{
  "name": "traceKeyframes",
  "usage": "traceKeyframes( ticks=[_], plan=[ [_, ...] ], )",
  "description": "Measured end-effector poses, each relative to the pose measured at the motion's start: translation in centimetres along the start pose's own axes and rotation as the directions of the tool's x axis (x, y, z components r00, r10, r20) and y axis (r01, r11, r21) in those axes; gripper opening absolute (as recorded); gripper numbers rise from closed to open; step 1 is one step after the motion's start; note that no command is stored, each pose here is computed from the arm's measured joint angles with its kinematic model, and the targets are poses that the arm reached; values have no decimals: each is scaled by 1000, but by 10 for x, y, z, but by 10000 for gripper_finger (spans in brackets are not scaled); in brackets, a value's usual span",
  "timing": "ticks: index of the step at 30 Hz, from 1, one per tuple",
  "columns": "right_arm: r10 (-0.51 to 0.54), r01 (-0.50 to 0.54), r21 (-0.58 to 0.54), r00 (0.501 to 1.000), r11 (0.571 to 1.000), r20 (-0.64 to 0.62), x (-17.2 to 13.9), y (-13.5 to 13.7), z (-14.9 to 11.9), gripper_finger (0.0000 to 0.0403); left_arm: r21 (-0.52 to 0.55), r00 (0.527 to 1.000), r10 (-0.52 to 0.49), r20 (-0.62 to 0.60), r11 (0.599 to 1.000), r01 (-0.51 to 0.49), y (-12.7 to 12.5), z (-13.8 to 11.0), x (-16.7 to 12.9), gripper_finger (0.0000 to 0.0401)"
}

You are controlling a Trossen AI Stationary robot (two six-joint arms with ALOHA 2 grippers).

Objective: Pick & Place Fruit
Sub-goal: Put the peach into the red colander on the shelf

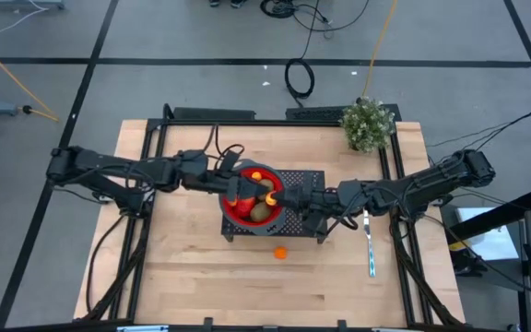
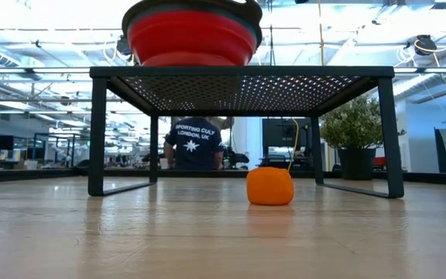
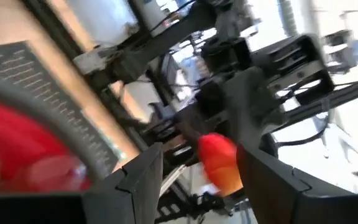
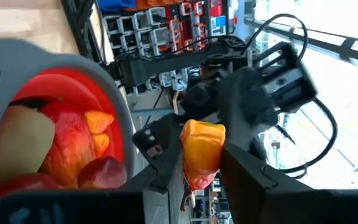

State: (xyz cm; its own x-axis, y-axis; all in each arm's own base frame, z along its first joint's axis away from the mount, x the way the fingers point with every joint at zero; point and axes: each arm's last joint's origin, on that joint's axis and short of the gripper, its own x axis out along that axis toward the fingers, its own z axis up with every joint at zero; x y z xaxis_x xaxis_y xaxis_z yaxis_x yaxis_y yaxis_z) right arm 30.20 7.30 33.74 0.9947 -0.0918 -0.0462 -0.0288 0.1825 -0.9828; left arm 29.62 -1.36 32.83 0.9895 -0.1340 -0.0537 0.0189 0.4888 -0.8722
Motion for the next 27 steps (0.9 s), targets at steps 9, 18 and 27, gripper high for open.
traceKeyframes(
  ticks=[9, 18, 27],
  plan=[
    [17, -17, -5, 1000, 1000, -6, 0, 2, -1, 84, 7, 998, -52, -24, 999, 52, 2, 4, 4, 205],
    [15, -15, -5, 1000, 1000, -18, 1, 1, -4, 84, 5, 996, -73, -54, 997, 73, 2, 3, 5, 205],
    [13, -13, -5, 1000, 1000, -28, 2, 0, -7, 84, -1, 995, -74, -64, 997, 75, 3, 3, 5, 192]
  ],
)
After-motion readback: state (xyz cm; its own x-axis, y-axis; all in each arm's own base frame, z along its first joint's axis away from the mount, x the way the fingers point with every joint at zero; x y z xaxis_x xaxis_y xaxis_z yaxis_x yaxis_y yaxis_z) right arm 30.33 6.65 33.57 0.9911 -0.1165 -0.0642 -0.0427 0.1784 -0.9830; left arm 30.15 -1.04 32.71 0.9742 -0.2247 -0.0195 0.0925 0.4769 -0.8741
